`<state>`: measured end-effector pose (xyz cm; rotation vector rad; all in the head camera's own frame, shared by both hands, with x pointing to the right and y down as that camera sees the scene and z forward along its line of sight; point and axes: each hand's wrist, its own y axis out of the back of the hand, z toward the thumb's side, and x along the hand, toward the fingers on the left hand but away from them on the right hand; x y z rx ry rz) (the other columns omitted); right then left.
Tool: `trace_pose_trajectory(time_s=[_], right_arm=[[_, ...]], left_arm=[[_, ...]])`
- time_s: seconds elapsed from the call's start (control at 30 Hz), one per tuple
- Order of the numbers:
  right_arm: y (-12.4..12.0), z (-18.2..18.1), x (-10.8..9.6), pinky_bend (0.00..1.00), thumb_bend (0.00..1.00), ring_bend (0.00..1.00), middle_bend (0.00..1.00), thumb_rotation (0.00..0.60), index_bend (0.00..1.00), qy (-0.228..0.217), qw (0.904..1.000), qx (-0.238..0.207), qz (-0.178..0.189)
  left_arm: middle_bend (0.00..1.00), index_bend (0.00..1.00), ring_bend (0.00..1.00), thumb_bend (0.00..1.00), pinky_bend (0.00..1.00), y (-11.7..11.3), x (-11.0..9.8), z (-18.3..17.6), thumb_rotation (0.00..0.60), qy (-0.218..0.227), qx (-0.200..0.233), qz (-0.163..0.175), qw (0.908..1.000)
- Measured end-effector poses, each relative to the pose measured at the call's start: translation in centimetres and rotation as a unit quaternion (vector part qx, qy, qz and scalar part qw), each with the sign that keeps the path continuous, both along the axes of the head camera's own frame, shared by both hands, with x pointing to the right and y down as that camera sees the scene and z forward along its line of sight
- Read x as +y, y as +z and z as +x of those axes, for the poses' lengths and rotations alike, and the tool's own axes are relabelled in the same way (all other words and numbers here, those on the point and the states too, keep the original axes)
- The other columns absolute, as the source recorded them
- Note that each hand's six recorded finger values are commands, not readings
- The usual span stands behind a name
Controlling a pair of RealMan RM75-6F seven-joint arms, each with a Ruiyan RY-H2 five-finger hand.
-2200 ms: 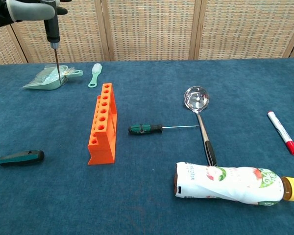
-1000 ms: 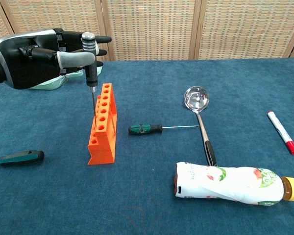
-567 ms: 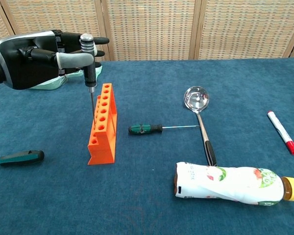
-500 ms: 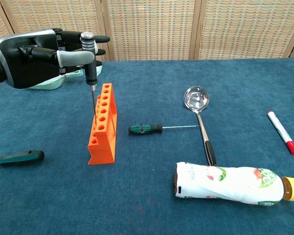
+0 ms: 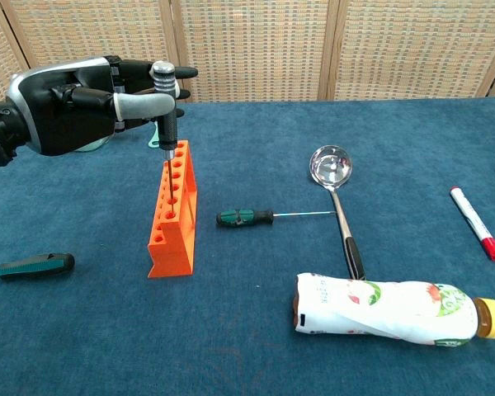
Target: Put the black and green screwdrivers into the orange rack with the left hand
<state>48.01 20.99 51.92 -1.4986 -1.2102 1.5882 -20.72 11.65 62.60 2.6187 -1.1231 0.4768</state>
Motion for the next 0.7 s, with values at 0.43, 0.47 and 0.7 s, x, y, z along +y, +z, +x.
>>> trace_pose_trajectory(time_s=[0.43, 0.47, 0.7], right_arm=[[0.0, 0.0, 0.0, 0.0, 0.0, 0.0, 0.0, 0.6, 0.0, 0.0, 1.0, -0.002, -0.002], [0.1, 0.0, 0.0, 0.0, 0.0, 0.0, 0.0, 0.6, 0.0, 0.001, 1.0, -0.003, -0.003], [0.1, 0.0, 0.0, 0.0, 0.0, 0.0, 0.0, 0.6, 0.0, 0.0, 1.0, -0.004, -0.004]], left_arm=[[0.0, 0.7, 0.0, 0.5, 0.0, 1.6, 0.8, -0.2, 0.6, -0.001, -0.021, -0.005, 0.9998], [0.0, 0.7, 0.0, 0.5, 0.0, 1.7, 0.8, -0.3, 0.6, -0.001, -0.025, -0.002, 0.9997], [0.0, 0.7, 0.0, 0.5, 0.0, 3.1, 1.3, -1.0, 0.6, 0.003, -0.068, 0.017, 0.9975]])
